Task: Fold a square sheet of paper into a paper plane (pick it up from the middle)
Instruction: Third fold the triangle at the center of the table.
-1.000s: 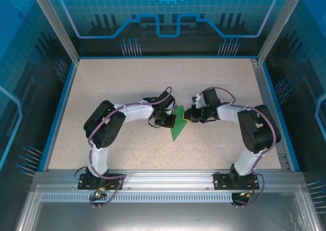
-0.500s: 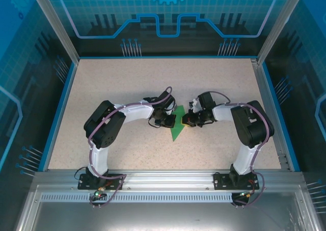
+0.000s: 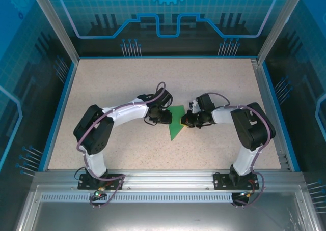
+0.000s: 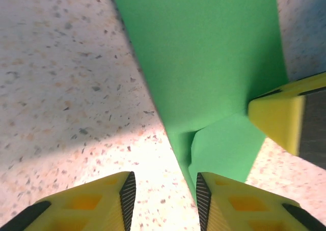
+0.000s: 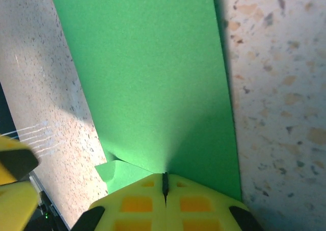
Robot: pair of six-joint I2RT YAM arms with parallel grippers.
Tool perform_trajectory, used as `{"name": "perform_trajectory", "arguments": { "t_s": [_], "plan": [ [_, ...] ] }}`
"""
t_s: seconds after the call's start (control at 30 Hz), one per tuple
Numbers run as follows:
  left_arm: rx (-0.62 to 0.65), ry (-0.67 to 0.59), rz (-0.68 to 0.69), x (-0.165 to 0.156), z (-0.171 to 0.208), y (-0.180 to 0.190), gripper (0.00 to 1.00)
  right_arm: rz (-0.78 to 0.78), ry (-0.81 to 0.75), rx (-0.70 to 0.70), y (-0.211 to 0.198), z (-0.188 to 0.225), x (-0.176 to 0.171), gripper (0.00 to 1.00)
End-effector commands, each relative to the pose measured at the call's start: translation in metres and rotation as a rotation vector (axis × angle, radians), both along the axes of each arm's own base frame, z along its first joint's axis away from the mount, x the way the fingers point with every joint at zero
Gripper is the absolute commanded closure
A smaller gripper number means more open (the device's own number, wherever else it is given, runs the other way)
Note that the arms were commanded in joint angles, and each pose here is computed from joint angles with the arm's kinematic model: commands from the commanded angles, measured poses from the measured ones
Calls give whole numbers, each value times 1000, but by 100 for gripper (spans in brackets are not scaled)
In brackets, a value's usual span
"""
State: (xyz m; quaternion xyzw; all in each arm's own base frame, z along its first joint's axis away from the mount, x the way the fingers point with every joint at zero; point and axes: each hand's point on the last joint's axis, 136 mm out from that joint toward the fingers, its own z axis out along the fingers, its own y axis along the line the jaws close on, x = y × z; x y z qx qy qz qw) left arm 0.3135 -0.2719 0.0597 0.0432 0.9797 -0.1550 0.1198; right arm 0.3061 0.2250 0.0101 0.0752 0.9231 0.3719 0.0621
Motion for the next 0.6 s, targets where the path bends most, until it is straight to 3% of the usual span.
{"name": "perform_trajectory", "arguments": {
  "t_s": [0.0,0.17,0.23,0.57],
  "plan": [
    [-131,27,70,-5,26,-12,65,-51,118,-100,-12,-30,-28,97],
    [-326,111,72,-8,24,-47,76,-71,131,-77,-10,-30,-31,97],
    [-347,129,94,-4,16,-53,79,-77,130,-77,-10,-29,-31,97],
    [-184,211,237,-2,-55,-21,87,-69,120,-67,-8,-24,-30,96]
  ]
}}
